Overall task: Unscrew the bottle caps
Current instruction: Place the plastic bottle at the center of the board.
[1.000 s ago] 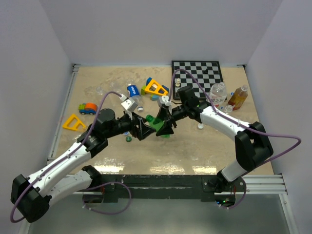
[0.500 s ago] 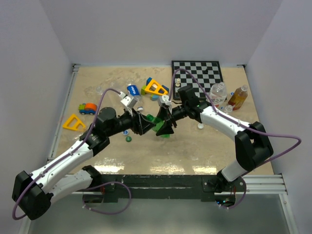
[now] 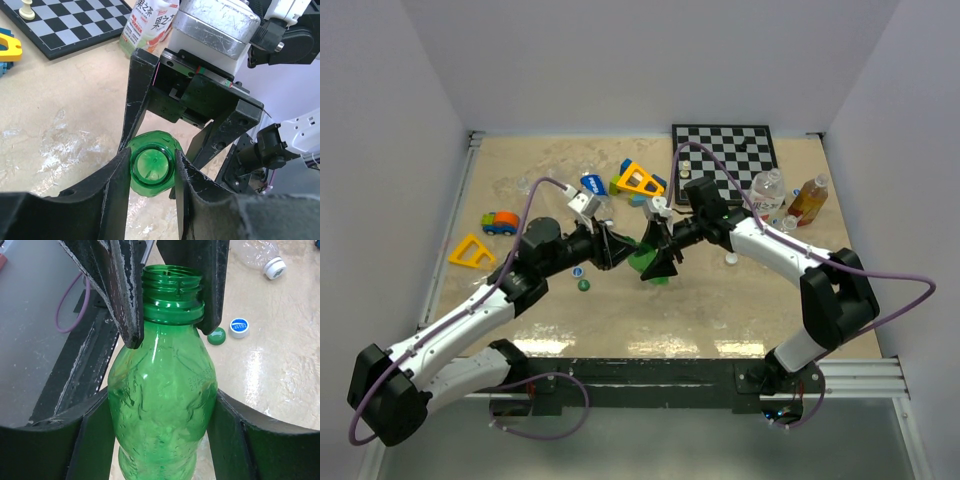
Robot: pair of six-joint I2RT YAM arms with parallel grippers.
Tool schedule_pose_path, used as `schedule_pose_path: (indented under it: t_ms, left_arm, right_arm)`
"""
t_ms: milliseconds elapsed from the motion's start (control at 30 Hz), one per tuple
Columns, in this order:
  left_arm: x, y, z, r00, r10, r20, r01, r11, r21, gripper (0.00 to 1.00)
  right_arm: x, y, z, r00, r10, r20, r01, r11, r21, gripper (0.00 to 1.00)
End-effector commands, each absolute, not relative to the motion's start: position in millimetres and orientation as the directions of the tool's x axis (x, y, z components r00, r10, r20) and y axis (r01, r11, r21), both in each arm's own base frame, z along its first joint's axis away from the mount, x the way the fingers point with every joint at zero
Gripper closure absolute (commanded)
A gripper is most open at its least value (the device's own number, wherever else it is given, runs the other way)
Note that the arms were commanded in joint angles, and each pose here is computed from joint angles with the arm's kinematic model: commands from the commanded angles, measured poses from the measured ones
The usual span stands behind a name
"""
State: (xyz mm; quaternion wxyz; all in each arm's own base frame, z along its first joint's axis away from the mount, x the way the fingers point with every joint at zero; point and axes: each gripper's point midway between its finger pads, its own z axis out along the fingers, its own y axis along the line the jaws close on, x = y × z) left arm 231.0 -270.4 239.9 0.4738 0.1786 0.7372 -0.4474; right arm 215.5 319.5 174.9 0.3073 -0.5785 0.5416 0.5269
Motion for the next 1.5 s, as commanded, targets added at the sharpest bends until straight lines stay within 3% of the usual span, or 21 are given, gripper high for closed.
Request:
schedule_pose_path:
  t_ms: [0, 67, 133, 400, 700, 1000, 1467]
  left_arm:
    - [234, -266, 258, -0.432, -0.150, -0.889, 0.703, 0.561, -0.437, 1.00]
    - [237, -255, 255, -0.423, -0.131, -0.897, 0.676, 0.613, -0.409, 1.00]
    - [239, -242, 249, -0.421, -0.095, -0.902, 0.642, 0.671, -0.370, 1.00]
    - [248, -172, 233, -0.415, 0.071, -0.907, 0.443, 0.886, -0.133, 1.00]
    - [267, -141, 248, -0.382, 0.127, -0.915, 0.307, 0.952, 0.004, 1.00]
    - [296, -131, 256, -0.337, 0.174, -0.925, 0.233, 0.968, 0.097, 1.00]
    - [344, -112, 250, -0.290, 0.152, -0.945, 0.158, 0.981, 0.110, 1.00]
  right_arm:
    - [215, 321, 182, -0.115, -0.283, -0.952, -0.950, -0.249, 0.189, 0.74]
    - [216, 319, 182, -0.101, -0.293, -0.951, -0.952, -0.248, 0.177, 0.46]
    - [218, 318, 183, -0.075, -0.303, -0.950, -0.958, -0.241, 0.152, 0.02]
    - [260, 303, 193, 0.001, -0.362, -0.932, -0.999, -0.034, 0.012, 0.02]
    - [285, 288, 201, 0.050, -0.414, -0.909, -0.990, 0.101, -0.100, 0.02]
    - [289, 282, 203, 0.086, -0.438, -0.895, -0.981, 0.119, -0.153, 0.02]
    - [288, 282, 195, 0.091, -0.456, -0.885, -0.983, 0.100, -0.153, 0.02]
